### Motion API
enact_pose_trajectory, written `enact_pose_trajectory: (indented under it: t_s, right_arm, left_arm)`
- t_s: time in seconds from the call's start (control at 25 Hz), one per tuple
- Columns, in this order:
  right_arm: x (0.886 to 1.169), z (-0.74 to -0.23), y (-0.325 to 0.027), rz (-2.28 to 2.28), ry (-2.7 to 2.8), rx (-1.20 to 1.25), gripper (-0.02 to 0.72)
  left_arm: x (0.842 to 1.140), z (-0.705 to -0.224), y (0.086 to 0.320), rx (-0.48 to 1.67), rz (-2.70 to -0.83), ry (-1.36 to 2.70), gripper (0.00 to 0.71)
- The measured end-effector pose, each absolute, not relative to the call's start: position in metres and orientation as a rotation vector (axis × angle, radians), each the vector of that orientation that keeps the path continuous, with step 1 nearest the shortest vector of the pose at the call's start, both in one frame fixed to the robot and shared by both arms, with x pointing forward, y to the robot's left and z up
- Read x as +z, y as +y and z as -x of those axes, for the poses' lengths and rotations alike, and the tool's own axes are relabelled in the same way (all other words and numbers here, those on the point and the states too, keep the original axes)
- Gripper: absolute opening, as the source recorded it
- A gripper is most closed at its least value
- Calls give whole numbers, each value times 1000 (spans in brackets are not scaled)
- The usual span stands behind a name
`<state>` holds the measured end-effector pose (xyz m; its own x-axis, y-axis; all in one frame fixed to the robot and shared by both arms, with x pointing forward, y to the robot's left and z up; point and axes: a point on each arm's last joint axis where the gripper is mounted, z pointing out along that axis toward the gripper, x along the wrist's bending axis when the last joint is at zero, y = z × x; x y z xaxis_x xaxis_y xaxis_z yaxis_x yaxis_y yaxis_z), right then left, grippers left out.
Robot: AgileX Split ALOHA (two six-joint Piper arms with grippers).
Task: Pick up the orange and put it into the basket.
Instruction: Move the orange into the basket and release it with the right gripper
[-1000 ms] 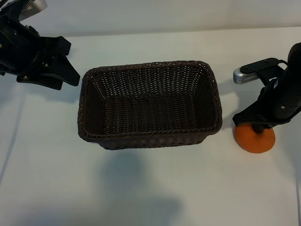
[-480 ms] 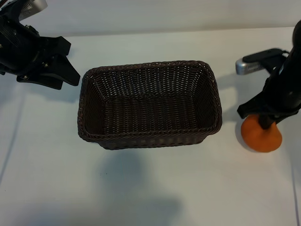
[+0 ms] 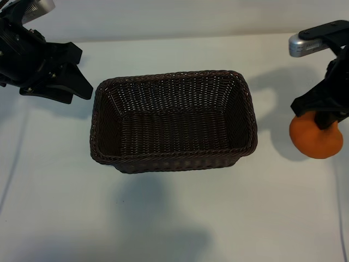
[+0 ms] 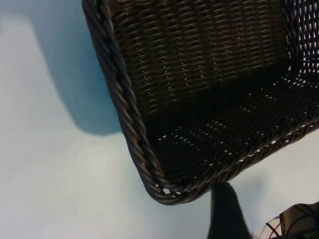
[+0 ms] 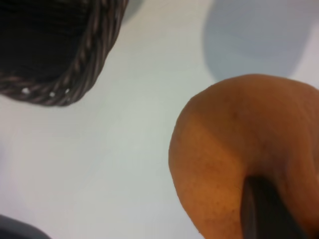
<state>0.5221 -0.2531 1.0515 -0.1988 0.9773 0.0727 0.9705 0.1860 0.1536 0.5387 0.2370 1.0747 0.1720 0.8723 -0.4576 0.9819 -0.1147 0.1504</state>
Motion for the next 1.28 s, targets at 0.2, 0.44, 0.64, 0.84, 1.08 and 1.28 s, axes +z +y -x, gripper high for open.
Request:
enact_pose_trajectory:
  t_s: [0.2,0.44,0.64,0.84,1.08,1.28]
  right_arm:
    - [1065,-513,-254,-1944,2366,309,95]
    - [1068,-509,-253,-1958,2379,307,95]
    - [1069,-508,-252,-1970,2387,316,95]
    - [1070,-507,-248,-1997,2401,371,95]
    - [1071,-507,-244,-2012,2424,430,95]
    - [1072,-508,-240,-2018,2426,494,95]
  left_arm:
    - [1075,-539,237,-358,-2042,1750,460]
    - [1075,-539,237,-358,-2042,1750,460]
    - [1075,-539,237,-357,-2042,1749,460]
    - [1075,-539,237,-357,-2042,1749,460]
    - [1075,-539,237,-357,-2042,1749,460]
    - [1075,-539,237,-357,-2043,1748,460]
